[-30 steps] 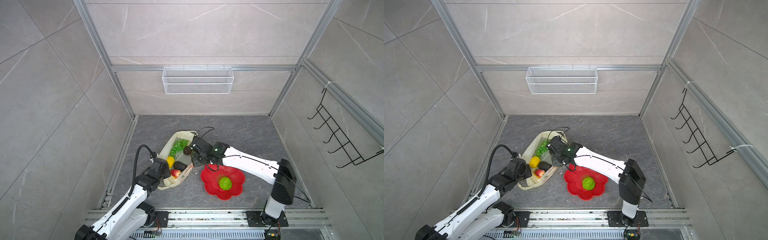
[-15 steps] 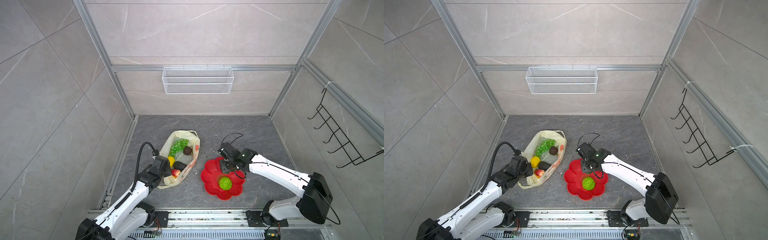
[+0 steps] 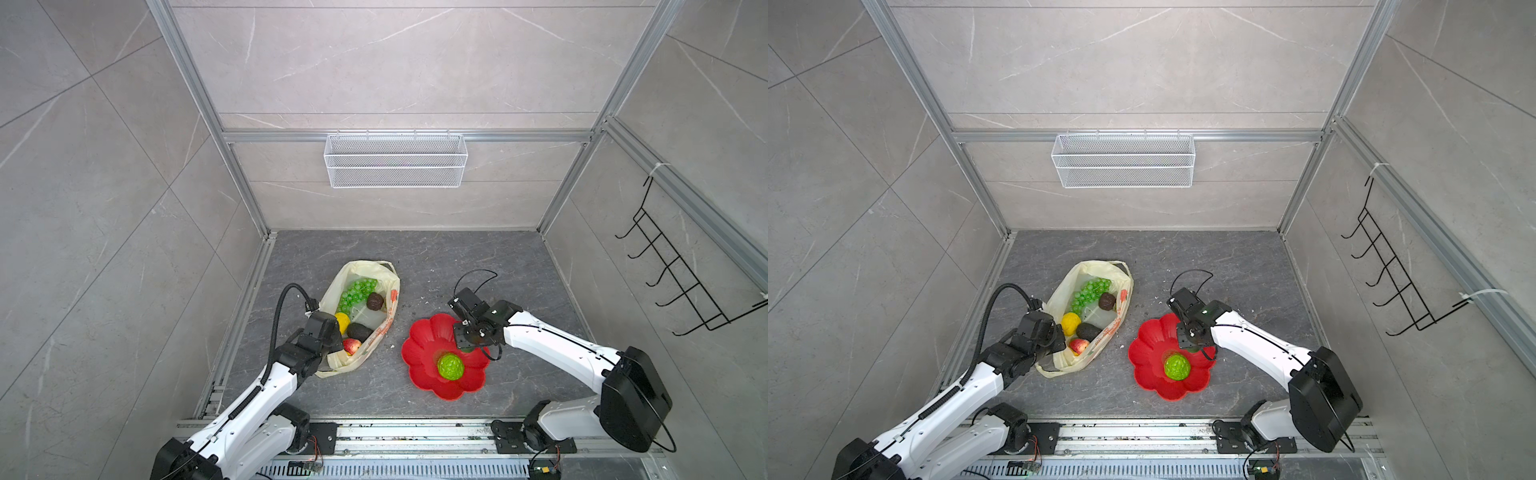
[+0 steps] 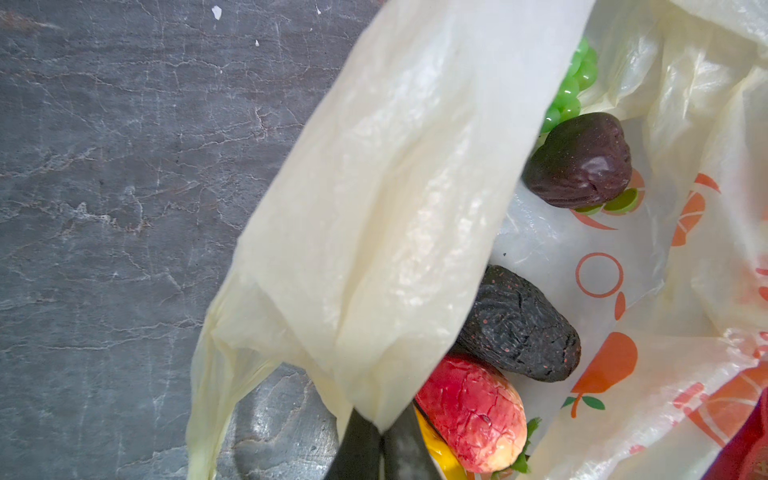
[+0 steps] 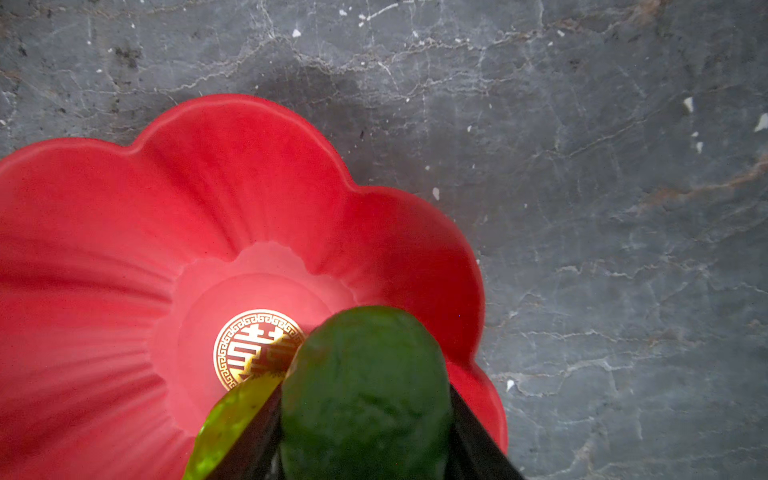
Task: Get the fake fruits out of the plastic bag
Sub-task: 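Lower the dark green fruit onto the red plate and open the right gripper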
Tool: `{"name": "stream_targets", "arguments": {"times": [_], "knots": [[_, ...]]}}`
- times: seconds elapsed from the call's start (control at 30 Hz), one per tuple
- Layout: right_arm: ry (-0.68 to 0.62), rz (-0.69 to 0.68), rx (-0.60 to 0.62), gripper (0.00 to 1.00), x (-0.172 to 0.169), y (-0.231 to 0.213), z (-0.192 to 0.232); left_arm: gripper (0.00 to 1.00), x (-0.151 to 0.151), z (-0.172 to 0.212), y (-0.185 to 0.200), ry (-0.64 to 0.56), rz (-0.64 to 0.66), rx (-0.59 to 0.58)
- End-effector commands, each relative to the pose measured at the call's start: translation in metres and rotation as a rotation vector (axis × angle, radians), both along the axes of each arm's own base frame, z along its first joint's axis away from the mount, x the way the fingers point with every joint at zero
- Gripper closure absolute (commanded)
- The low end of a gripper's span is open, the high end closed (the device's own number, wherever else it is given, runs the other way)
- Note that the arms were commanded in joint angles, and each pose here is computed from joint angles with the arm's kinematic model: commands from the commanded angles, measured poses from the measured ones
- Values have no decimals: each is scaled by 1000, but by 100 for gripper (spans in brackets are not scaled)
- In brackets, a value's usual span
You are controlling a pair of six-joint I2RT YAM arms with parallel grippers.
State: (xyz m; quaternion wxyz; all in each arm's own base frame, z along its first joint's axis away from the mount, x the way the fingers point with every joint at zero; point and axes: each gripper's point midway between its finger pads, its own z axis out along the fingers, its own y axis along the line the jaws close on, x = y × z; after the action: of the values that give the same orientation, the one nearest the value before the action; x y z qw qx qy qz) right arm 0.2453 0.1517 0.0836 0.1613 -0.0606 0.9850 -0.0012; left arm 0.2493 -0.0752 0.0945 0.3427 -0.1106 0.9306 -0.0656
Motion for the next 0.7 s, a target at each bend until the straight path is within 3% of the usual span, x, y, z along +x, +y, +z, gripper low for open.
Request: {"name": "stream_targets", "arguments": {"times": [0.0, 0.37, 0.67], "knots": [[16, 7, -31, 48, -1, -5, -10, 100, 5, 8, -3, -37, -17, -8], [51, 25, -51, 47, -3, -4, -29, 100, 6, 7, -3, -35, -16, -8], [59, 43, -57, 41, 1, 1, -39, 100, 6, 7, -3, -34, -15, -9]]}}
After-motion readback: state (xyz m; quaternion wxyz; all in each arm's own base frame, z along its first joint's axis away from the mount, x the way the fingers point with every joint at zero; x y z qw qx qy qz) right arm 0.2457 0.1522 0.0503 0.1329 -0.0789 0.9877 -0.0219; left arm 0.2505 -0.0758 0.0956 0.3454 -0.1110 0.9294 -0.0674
